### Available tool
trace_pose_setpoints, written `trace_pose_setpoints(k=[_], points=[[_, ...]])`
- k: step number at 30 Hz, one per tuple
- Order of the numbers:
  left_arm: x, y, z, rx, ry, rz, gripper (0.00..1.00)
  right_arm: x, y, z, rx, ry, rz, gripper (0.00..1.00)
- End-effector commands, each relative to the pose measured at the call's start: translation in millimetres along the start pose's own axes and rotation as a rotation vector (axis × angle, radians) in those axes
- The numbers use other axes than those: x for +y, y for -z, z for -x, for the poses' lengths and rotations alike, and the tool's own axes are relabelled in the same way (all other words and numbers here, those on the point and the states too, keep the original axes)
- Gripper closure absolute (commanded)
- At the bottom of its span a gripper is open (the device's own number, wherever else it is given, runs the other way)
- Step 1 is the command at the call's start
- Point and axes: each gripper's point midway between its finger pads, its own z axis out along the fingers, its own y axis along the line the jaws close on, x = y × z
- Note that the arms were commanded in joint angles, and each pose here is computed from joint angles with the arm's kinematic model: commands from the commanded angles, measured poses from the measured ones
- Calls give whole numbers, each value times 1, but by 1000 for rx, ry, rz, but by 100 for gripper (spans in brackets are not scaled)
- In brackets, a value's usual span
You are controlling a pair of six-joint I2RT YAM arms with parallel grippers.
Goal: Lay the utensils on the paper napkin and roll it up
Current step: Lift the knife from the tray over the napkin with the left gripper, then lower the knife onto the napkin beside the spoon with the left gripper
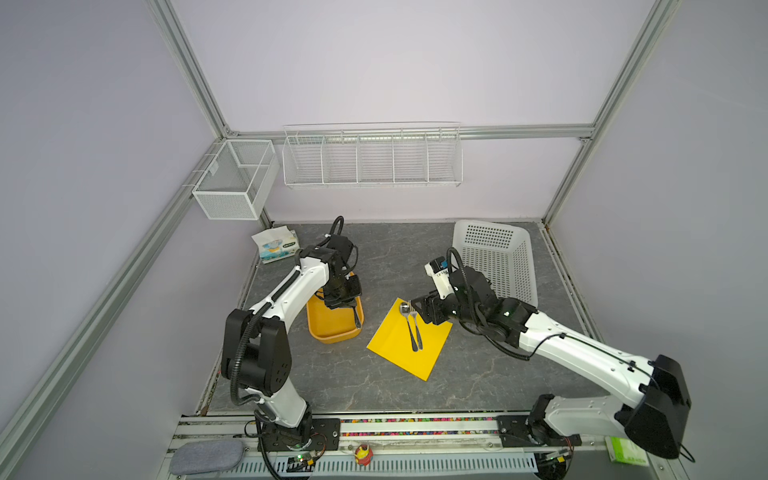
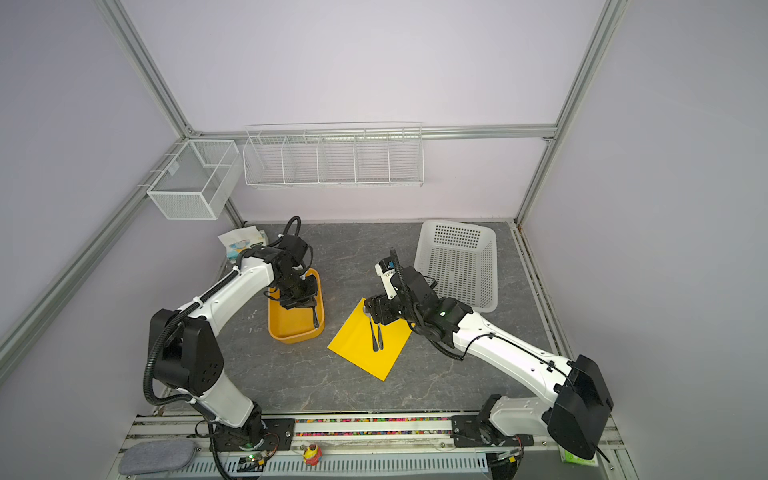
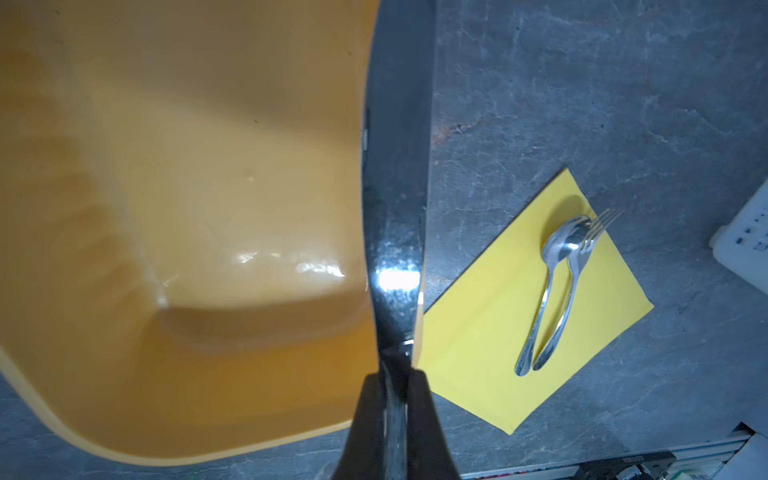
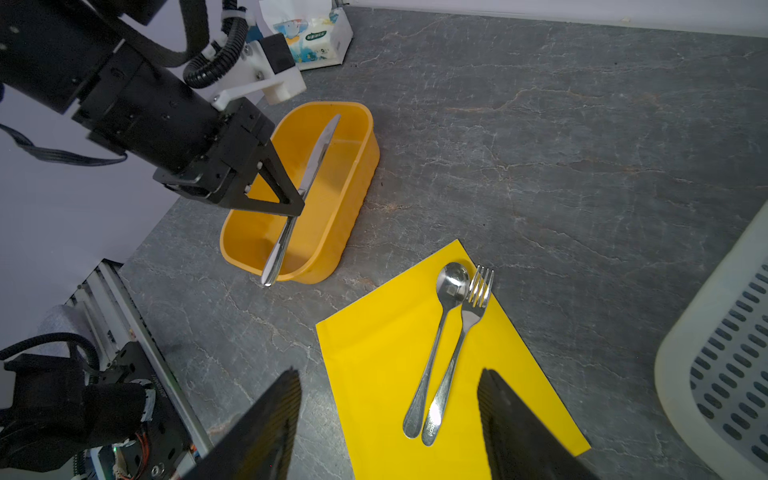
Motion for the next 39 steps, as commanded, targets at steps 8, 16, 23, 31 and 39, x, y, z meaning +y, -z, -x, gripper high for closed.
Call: trace_pose_setpoints(k=[8, 16, 23, 31, 39], points=[[-68, -26, -30, 36, -54, -73, 94, -6, 12, 0, -45, -27, -23, 30], [-100, -67, -48, 78, -97, -40, 94, -9, 19, -3, -51, -30, -34, 30], [-108, -86, -55, 88, -99, -23, 94, -13, 23, -5, -53, -25, -48, 29], [-94, -85, -50, 44, -105, 43, 90, -15, 19, -8, -43, -23, -55, 29], [-68, -73, -44, -12, -151, 121, 79, -16, 17, -11, -36, -23, -60, 29]])
